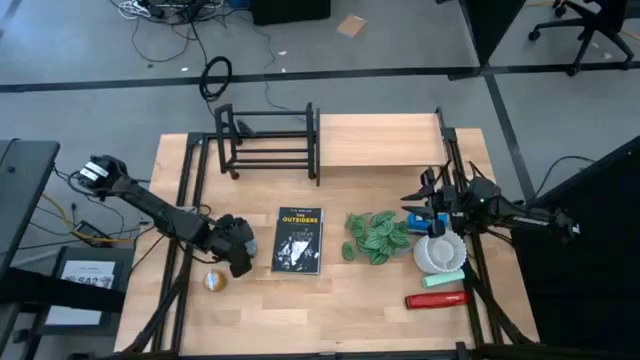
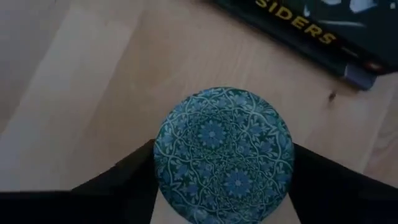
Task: Stock shelves
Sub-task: Put the blue scented candle on the shelf
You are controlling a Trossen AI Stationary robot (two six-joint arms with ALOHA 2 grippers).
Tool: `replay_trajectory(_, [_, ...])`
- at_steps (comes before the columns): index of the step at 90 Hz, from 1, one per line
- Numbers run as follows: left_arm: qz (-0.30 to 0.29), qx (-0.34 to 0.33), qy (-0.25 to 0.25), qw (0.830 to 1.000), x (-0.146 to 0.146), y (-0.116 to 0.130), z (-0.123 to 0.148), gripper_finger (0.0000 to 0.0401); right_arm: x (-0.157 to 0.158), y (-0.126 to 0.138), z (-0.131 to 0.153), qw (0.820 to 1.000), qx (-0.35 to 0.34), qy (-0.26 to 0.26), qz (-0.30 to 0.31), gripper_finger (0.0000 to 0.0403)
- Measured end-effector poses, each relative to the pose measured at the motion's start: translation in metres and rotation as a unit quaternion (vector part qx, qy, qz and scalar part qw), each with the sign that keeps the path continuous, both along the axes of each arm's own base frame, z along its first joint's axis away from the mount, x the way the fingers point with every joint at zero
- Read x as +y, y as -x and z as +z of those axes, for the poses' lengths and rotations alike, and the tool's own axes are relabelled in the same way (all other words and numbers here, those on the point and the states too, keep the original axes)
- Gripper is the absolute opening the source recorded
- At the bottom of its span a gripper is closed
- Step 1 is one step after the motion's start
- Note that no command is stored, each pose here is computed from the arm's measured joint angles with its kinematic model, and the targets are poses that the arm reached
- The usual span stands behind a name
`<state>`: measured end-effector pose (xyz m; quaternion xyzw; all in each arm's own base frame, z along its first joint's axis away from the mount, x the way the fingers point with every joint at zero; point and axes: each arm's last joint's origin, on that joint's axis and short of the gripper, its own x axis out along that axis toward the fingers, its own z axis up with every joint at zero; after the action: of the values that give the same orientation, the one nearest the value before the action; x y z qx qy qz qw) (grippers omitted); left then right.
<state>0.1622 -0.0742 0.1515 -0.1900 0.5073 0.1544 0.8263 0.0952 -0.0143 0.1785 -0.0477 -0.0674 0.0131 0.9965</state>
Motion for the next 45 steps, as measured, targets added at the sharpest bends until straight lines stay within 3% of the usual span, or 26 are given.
replay_trajectory(22, [0.035, -0.038, 0.019, 0.998, -0.004, -0.017, 0.033, 0.0262, 0.000, 0.000, 0.000, 1.000, 0.000, 0.000, 0.000, 0.0077])
replay_trajectory(45, [0.002, -0.116, -0.029, 0.993, 0.000, -0.046, 0.117, 0.0262, 0.000, 0.000, 0.000, 1.000, 0.000, 0.000, 0.000, 0.0077])
